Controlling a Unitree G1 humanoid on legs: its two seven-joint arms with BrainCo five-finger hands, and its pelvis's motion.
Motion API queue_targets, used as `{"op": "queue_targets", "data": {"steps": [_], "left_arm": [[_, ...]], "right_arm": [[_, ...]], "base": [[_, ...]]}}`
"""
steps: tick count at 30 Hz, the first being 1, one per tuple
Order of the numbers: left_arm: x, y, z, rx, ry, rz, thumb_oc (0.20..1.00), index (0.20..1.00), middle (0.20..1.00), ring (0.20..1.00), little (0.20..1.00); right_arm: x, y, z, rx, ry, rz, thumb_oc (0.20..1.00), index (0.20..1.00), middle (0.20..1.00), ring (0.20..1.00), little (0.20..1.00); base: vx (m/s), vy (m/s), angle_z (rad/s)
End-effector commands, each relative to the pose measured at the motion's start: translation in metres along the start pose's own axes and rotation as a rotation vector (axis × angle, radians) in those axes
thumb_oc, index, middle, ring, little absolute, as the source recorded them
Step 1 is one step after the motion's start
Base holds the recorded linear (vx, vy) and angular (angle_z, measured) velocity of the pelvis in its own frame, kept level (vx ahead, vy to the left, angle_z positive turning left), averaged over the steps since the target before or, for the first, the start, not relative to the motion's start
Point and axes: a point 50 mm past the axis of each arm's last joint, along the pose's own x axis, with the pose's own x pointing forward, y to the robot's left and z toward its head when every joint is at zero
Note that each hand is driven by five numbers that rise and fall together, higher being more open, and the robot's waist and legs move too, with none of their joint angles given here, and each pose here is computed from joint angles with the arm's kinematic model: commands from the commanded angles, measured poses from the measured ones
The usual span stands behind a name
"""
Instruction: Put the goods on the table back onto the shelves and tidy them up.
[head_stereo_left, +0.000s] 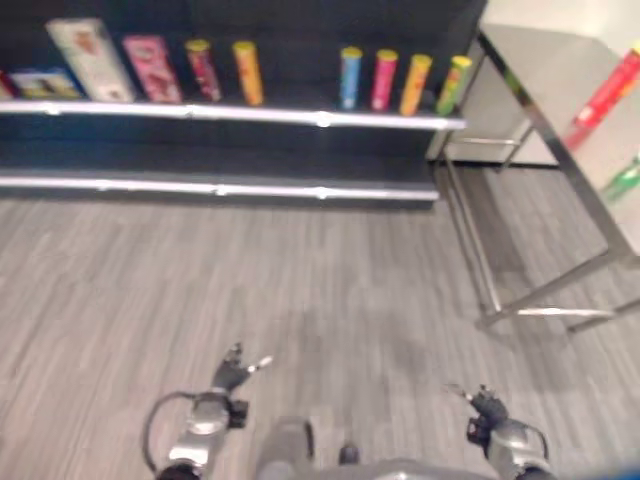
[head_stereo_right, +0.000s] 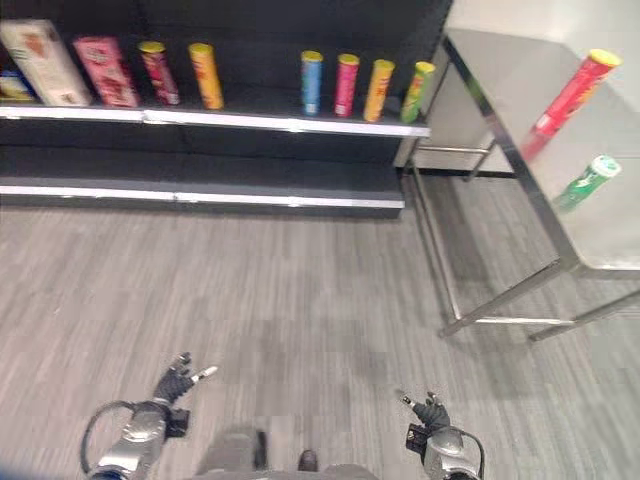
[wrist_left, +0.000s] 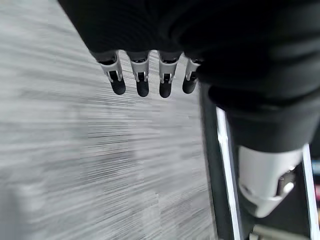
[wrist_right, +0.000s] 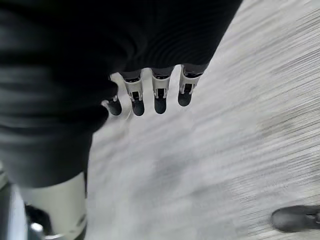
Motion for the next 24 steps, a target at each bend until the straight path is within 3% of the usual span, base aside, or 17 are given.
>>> {"op": "queue_targets", "data": {"steps": [1, 10, 24], "left_arm": [[0.01, -0.033, 0.029, -0.069, -0.11, -0.057, 1.0, 1.0, 1.0, 1.0, 1.0], [0.008, -0.036, 0.017, -0.051, -0.073, -0.058, 1.0, 1.0, 1.0, 1.0, 1.0], [0.002, -0.029, 0.009, -0.066, -0.064, -0.054, 1.0, 1.0, 1.0, 1.0, 1.0]], "right_arm": [[-0.002, -0.04, -0.006, -0.046, 0.007, -0.089, 1.0, 1.0, 1.0, 1.0, 1.0], [-0.002, -0.047, -0.007, -0.114, 0.019, -0.108, 1.0, 1.0, 1.0, 1.0, 1.0], [0.0, -0.05, 0.004, -0.12, 0.003, -0.121, 1.0, 1.0, 1.0, 1.0, 1.0]], "base": [[0.32, 0.201, -0.65], [0.26, 0.18, -1.07], [0.05, 0.113, -0.24]]}}
